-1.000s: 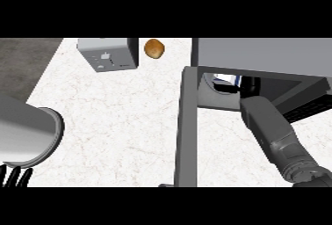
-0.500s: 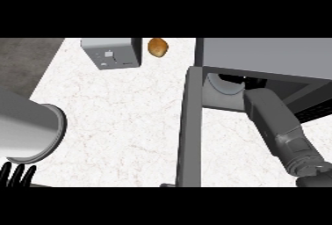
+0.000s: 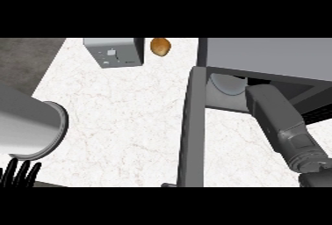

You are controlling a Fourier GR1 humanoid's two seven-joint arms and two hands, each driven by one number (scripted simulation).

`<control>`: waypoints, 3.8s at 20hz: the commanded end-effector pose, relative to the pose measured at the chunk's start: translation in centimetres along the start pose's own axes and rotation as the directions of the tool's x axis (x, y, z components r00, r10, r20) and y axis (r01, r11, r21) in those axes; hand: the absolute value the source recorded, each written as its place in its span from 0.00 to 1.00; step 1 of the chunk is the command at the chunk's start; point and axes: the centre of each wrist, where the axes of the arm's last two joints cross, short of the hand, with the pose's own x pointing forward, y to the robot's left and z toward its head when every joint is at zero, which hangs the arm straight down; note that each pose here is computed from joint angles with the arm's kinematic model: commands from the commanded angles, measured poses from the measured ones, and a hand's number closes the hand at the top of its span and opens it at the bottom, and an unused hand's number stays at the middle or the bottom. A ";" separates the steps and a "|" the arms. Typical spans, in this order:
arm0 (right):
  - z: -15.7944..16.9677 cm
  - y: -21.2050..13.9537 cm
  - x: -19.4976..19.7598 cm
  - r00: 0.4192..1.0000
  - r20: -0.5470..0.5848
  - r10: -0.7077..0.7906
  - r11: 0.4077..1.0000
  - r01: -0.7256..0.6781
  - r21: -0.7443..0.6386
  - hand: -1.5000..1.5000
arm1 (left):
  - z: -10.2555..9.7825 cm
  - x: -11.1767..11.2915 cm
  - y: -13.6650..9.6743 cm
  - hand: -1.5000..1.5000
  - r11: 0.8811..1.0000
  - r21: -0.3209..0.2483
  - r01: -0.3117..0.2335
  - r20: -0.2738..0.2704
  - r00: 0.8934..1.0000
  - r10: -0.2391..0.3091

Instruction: Pick up the milk, place it into the microwave and close the microwave

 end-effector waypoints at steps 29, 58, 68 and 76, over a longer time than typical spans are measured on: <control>4.6 3.6 1.8 0.999 -0.032 -0.029 0.939 0.038 0.341 0.00 | -1.3 -0.6 0.4 0.00 0.999 -0.023 0.030 0.010 1.000 -0.030; 17.5 -0.2 -7.6 0.821 -0.255 -0.511 0.727 0.571 0.381 0.00 | 1.5 0.7 -1.9 0.00 0.999 -0.013 0.051 -0.049 0.997 -0.051; 21.5 -3.9 -9.9 0.815 -0.283 -0.505 0.725 0.579 0.374 0.00 | -0.8 -1.5 -1.4 0.00 0.995 -0.081 0.054 -0.125 0.990 -0.064; 22.6 -10.7 -13.1 0.825 -0.255 -0.504 0.744 0.565 0.358 1.00 | -3.1 -3.6 -4.8 0.00 0.953 -0.302 0.024 -0.192 0.978 -0.086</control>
